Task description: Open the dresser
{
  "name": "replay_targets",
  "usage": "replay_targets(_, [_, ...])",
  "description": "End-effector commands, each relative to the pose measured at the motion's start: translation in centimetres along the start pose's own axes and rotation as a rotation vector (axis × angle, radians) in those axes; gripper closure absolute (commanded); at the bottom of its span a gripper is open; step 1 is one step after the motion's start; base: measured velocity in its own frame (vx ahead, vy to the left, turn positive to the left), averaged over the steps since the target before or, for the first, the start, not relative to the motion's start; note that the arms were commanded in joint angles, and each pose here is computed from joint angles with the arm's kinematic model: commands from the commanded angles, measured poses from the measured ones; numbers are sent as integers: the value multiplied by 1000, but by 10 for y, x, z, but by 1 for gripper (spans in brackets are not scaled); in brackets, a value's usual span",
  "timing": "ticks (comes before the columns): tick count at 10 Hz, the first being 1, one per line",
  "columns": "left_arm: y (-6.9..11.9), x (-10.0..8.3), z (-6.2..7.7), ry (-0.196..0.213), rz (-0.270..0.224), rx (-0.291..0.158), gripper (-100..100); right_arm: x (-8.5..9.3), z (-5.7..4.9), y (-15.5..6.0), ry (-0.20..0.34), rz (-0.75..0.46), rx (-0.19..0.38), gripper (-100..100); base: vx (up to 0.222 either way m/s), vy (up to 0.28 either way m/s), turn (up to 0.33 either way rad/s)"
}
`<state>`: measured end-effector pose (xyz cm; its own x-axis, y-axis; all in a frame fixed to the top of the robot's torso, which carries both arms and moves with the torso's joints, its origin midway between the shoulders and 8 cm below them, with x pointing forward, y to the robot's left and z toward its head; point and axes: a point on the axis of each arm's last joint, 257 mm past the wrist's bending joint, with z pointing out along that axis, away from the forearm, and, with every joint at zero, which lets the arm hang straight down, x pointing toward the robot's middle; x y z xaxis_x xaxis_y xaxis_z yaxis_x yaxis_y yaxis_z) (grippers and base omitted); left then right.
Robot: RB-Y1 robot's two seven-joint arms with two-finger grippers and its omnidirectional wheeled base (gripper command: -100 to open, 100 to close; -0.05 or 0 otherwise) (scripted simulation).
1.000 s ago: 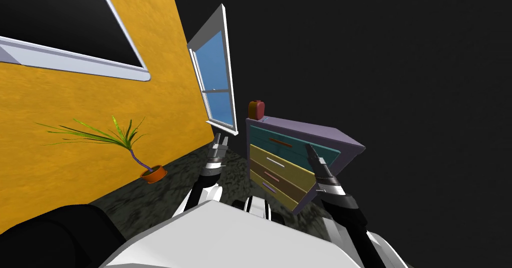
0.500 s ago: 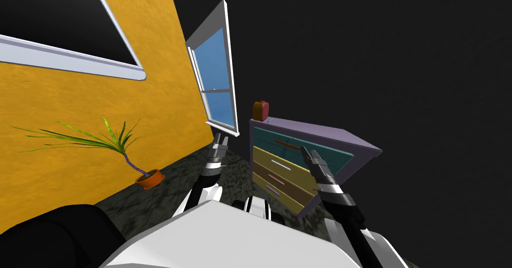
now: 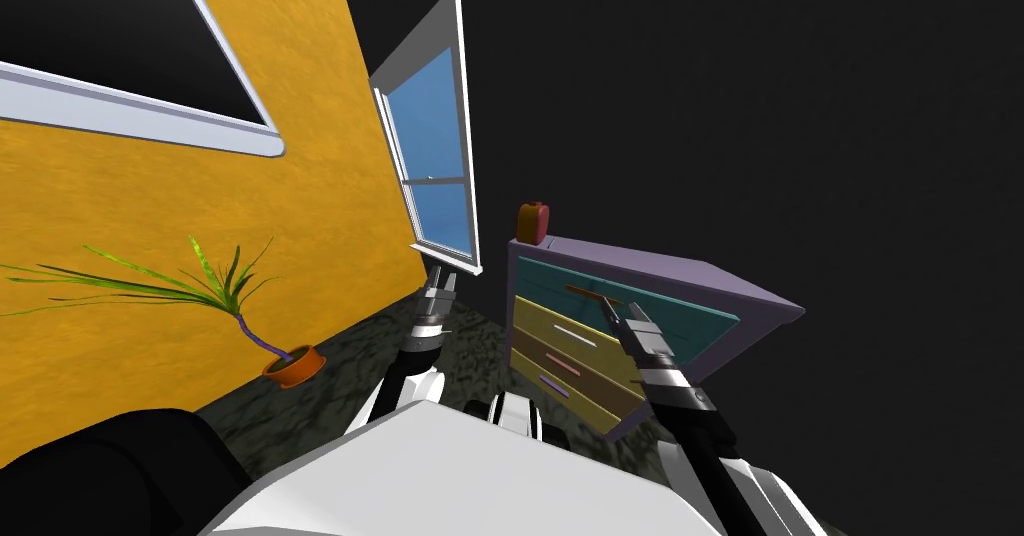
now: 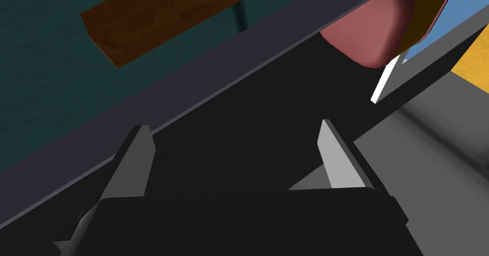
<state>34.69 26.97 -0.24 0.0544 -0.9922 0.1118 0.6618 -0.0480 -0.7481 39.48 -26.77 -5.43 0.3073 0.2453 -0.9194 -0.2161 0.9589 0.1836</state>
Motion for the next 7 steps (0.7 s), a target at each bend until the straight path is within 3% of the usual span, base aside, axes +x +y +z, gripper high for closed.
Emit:
replay_targets(1, [0,0,0,0,0,0,0,10,0,-12,36,-137,22,-100,35,111,-24])
replay_targets(6, [0,0,0,0,0,0,0,32,-6,-52,136,-469,80,-100,22,123,-39])
replay_targets(7, [0,0,0,0,0,0,0,33,-6,-52,140,-495,77,-100,29,131,-31])
